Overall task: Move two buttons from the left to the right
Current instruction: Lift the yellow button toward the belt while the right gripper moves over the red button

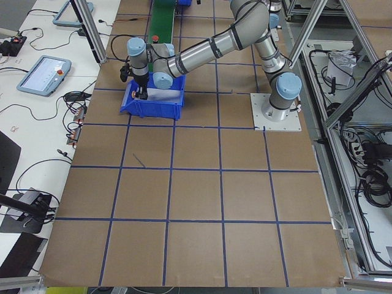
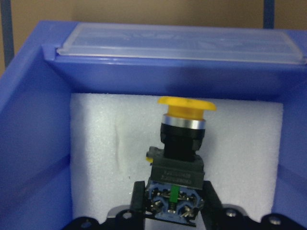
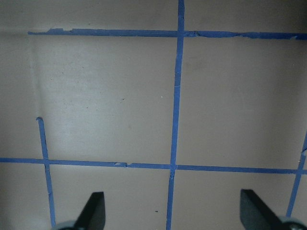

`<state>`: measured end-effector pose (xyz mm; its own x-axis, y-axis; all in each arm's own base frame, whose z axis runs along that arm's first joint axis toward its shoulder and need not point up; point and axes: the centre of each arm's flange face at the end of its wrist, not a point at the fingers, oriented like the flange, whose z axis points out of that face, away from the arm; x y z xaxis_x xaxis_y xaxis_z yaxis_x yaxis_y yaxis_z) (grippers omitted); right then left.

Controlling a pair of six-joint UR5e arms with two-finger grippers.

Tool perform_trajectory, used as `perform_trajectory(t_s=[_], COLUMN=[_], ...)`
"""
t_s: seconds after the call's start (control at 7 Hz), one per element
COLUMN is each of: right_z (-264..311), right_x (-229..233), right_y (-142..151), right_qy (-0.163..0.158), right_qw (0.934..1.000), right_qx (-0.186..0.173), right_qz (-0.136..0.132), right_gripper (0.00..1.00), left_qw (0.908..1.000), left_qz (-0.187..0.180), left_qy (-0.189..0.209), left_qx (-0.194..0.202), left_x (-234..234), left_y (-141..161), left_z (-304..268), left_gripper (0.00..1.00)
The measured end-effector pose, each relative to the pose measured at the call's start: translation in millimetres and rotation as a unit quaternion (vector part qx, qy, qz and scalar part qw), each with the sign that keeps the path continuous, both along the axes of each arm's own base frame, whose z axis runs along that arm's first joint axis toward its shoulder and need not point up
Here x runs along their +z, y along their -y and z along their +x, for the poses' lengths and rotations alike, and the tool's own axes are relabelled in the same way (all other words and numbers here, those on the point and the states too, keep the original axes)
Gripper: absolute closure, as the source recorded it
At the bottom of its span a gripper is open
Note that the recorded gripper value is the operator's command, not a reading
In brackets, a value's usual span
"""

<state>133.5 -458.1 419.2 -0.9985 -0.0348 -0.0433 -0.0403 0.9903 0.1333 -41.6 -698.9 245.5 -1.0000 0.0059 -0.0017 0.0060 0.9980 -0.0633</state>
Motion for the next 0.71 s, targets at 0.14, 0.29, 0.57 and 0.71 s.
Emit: perform_trajectory(t_s=[0.14,0.29,0.57,0.71], right_z=[-0.2,-0.3,0.5,0.3], right_x=[-0.9,-1.5,7.4,10.5], right_y=[-0.3,-0.5,16.7,38.9], right_qy=[0.000,-0.001,-0.004,-0.010], right_qw=[1.0000,1.0000,0.9996,0.9988], right_qx=[0.001,0.003,-0.009,-0.019], right_qz=[0.002,0.003,-0.028,-0.043], right_gripper=[0.00,0.00,0.00,0.00], left_qw=[1.0000,0.9999,0.9996,0.9994], left_qz=[0.003,0.009,0.022,0.028], left_qy=[0.000,-0.001,-0.003,-0.003], left_qx=[0.003,0.009,0.016,0.018], left_x=[12.7,28.0,64.8,84.3], left_y=[-7.7,-17.8,-47.8,-62.7], left_z=[-1.1,-2.4,-7.9,-11.9], left_gripper=[0.69,0.69,0.69,0.69])
